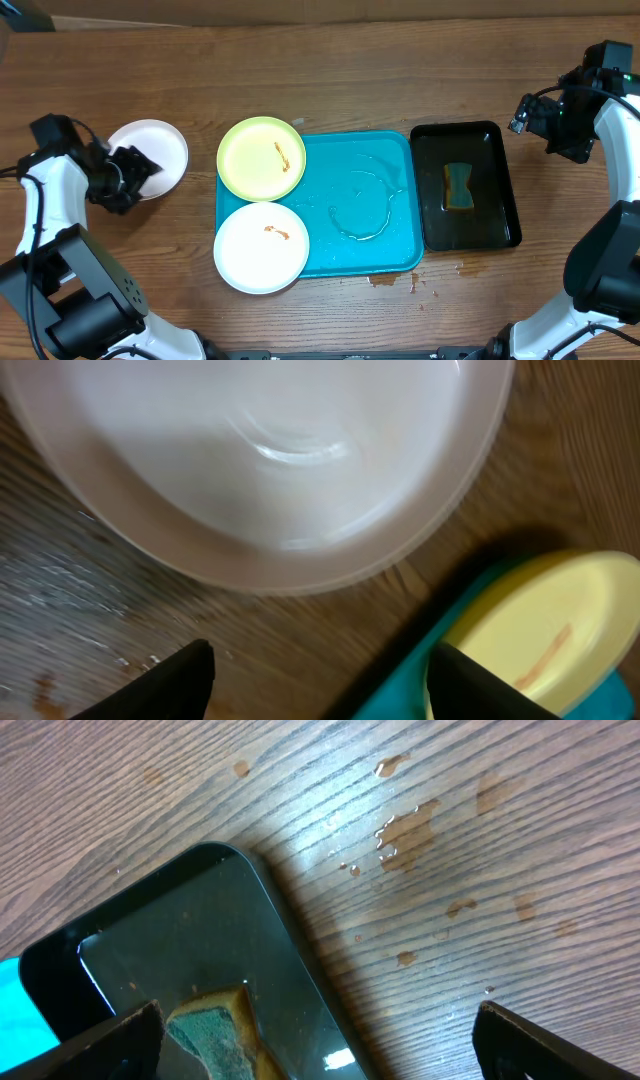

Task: Clean dirty plates on tray and stack at the side
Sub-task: 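Move the left gripper to the white plate on the tray, grip its rim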

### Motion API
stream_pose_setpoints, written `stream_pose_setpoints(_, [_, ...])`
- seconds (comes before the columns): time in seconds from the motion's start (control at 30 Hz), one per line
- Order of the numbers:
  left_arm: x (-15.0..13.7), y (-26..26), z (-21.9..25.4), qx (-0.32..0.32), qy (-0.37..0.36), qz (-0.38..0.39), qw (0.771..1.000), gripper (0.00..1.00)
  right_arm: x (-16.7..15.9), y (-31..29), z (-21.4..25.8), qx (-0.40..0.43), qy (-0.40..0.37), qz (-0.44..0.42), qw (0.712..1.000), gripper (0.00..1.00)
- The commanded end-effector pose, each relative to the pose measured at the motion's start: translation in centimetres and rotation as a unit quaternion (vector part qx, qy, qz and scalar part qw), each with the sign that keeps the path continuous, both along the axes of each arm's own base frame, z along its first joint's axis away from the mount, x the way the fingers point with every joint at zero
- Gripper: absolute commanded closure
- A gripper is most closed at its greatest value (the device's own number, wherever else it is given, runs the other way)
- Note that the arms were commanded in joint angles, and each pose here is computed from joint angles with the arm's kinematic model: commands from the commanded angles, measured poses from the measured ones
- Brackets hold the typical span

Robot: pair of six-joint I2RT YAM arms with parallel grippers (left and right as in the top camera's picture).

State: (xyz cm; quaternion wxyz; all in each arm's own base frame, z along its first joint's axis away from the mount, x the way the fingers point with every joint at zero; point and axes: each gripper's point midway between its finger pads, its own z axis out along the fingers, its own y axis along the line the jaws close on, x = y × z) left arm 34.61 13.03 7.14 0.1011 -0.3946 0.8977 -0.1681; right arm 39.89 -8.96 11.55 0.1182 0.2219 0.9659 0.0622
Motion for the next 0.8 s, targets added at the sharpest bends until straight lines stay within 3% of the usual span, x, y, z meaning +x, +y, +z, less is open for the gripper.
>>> stream_pose_setpoints(0.0, [-0.2,-4.7,0.6,-0.059,-0.020,-0.100,0.993,0.42,0.4,-0.2,0.5,-0.003,-0.010,-0.003,1.000,0.00])
stream_pose_setpoints(0.03, [-0.7,-5.2,0.6,-0.062,-0.012,-0.113,0.992,0.47,0.4,-0.2,0.5,-0.003,-0.010,-0.003,1.000,0.00])
stream_pose_setpoints(0.17, [-2.6,-7.7,0.9,-0.082,0.020,-0.148,0.985,0.50,0.4,-0.2,0.5,-0.003,-0.010,-0.003,1.000,0.00])
stream_pose_setpoints(0.57, [-8.4,-11.6,3.4,-0.061,0.026,-0.180,0.981,0.50,0.4,-0.2,0.5,-0.004,-0.010,-0.003,1.000,0.00])
stream_pose_setpoints(0.7, [-11.0,-13.4,4.5,-0.054,0.018,-0.199,0.978,0.45,0.4,-0.2,0.5,-0.003,-0.010,-0.003,1.000,0.00])
stream_pose_setpoints(0.77, [-12.4,-14.3,4.6,-0.045,0.025,-0.194,0.980,0.37,0.4,-0.2,0.5,-0.003,-0.010,-0.003,1.000,0.00])
